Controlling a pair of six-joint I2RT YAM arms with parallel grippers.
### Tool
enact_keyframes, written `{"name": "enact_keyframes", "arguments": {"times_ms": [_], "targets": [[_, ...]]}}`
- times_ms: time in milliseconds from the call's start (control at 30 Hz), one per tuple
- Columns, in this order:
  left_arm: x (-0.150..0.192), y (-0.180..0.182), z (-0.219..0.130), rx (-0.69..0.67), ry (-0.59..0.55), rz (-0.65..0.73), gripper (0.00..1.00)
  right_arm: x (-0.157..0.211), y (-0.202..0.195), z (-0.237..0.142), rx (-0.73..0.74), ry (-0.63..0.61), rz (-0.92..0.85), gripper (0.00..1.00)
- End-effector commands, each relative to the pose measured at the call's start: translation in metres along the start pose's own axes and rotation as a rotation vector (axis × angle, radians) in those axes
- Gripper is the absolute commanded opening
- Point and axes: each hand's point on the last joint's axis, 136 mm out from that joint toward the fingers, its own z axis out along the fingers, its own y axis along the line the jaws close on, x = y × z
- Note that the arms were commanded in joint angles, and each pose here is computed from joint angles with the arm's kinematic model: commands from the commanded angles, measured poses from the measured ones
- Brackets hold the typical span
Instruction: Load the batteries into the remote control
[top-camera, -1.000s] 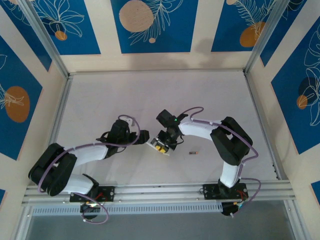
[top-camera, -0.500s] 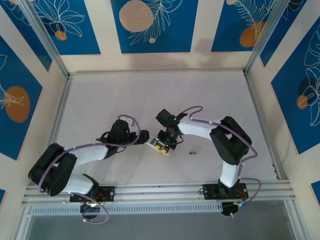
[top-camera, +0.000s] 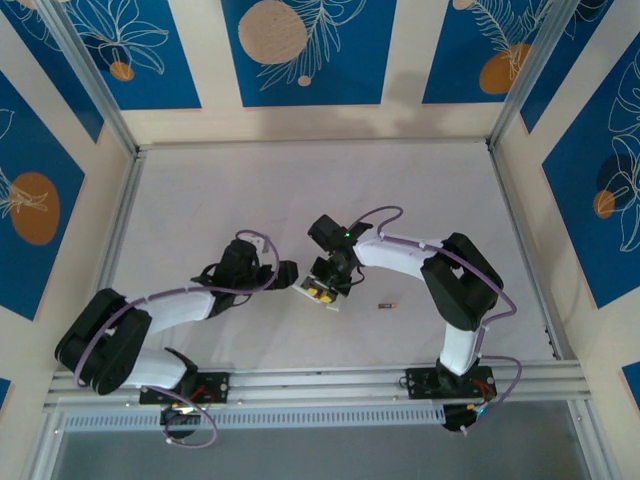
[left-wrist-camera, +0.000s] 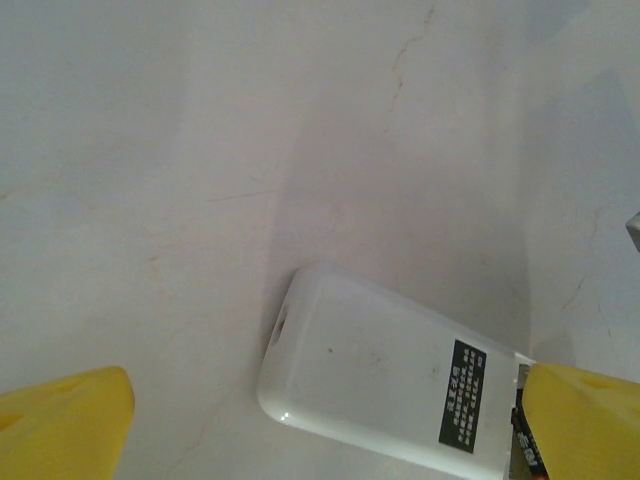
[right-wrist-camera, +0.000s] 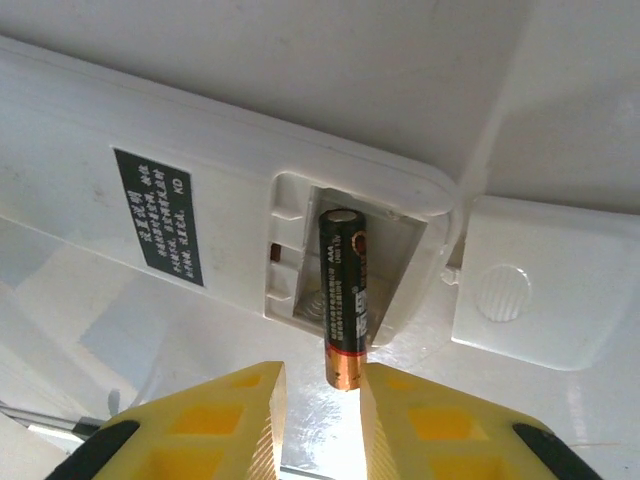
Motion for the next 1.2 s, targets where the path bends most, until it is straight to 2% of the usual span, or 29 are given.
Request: {"name": "enact_keyframes", "arguments": {"times_ms": [0,233,400,533,600,800,967,1000,1167], "targets": [[-0.004,-0.005,-0.012,0.005,0.006,0.021,0.98,0.005,0.003,-0.017,-0.009,-0.02,-0.053,0.28],[0.009,-0.024,-0.04,0.05,0.037,0.023,0.84,-0.002,0.0,-0.038,-0.023,-0.105,-0.146,0.29],[0.021,-0.043,-0.057,0.044,0.06,0.109,0.69,-0.011,-0.007,-0.058,-0.061,-0.199,-0.213,0.32],[0.036,-0.057,-0.058,0.043,0.118,0.183,0.54,-0.022,-0.015,-0.073,-0.126,-0.261,-0.243,0.35],[0.042,-0.063,-0.057,0.04,0.134,0.24,0.49,-0.026,-0.019,-0.081,-0.168,-0.291,-0.26,0.38],[0.052,-0.081,-0.046,0.05,0.189,0.382,0.39,-0.036,-0.038,-0.099,-0.254,-0.345,-0.243,0.41],[0.058,-0.092,-0.023,0.036,0.256,0.421,0.36,-0.038,-0.053,-0.095,-0.262,-0.343,-0.218,0.46],[0.06,-0.095,-0.018,0.03,0.277,0.429,0.32,-0.039,-0.056,-0.094,-0.258,-0.34,-0.213,0.46],[0.066,-0.1,0.004,-0.015,0.34,0.439,0.24,-0.042,-0.06,-0.091,-0.268,-0.334,-0.208,0.46]]}}
